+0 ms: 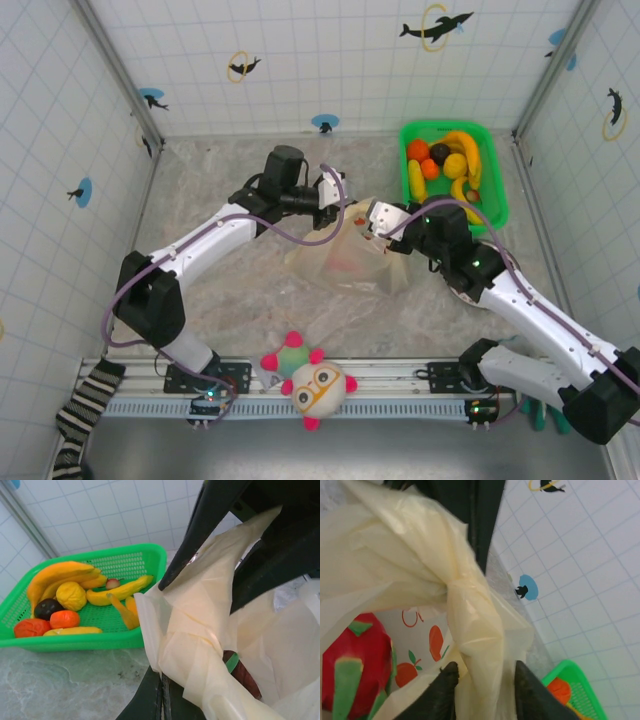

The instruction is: Place the fake fruits into the plastic bag and tie a complex knot

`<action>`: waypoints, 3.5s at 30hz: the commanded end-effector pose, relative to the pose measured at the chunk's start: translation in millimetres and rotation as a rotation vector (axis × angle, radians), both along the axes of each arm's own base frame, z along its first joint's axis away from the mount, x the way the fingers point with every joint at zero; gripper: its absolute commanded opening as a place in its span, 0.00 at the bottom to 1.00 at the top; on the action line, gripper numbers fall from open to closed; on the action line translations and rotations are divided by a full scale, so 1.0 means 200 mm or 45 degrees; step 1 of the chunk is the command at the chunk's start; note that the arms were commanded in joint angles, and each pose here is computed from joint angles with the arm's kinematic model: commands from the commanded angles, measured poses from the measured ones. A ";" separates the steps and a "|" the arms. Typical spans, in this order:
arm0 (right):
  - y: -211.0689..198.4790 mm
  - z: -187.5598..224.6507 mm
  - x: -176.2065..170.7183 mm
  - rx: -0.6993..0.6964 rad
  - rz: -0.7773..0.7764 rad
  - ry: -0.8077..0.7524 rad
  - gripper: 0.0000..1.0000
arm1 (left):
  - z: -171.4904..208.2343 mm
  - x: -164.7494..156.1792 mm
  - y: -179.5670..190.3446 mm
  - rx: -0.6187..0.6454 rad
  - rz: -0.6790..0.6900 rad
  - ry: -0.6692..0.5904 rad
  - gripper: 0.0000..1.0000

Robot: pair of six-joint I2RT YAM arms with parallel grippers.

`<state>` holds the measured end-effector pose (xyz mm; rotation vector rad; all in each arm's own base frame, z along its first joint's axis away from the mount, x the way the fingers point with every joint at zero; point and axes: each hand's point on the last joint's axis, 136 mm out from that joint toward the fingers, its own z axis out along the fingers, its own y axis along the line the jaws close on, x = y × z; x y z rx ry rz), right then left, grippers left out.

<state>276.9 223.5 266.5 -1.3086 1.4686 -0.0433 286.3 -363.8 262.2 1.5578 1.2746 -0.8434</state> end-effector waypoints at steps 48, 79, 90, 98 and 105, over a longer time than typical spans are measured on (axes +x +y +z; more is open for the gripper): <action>0.13 0.07 -0.02 0.255 0.064 -0.099 0.00 | 0.07 -0.15 0.22 -0.127 0.047 0.075 0.48; 0.30 -0.04 -0.08 0.703 0.122 -0.061 0.00 | 0.02 -0.10 0.44 -0.199 0.502 0.056 0.64; 0.27 -0.06 -0.09 0.667 0.108 -0.057 0.00 | 0.03 -0.19 0.45 -0.299 0.517 0.221 0.33; 0.28 -0.08 -0.10 0.675 0.101 -0.059 0.00 | 0.00 -0.31 0.26 -0.295 0.397 0.231 0.29; 0.28 -0.08 -0.10 0.681 0.099 -0.058 0.00 | -0.16 -0.31 0.14 -0.207 0.455 0.296 0.24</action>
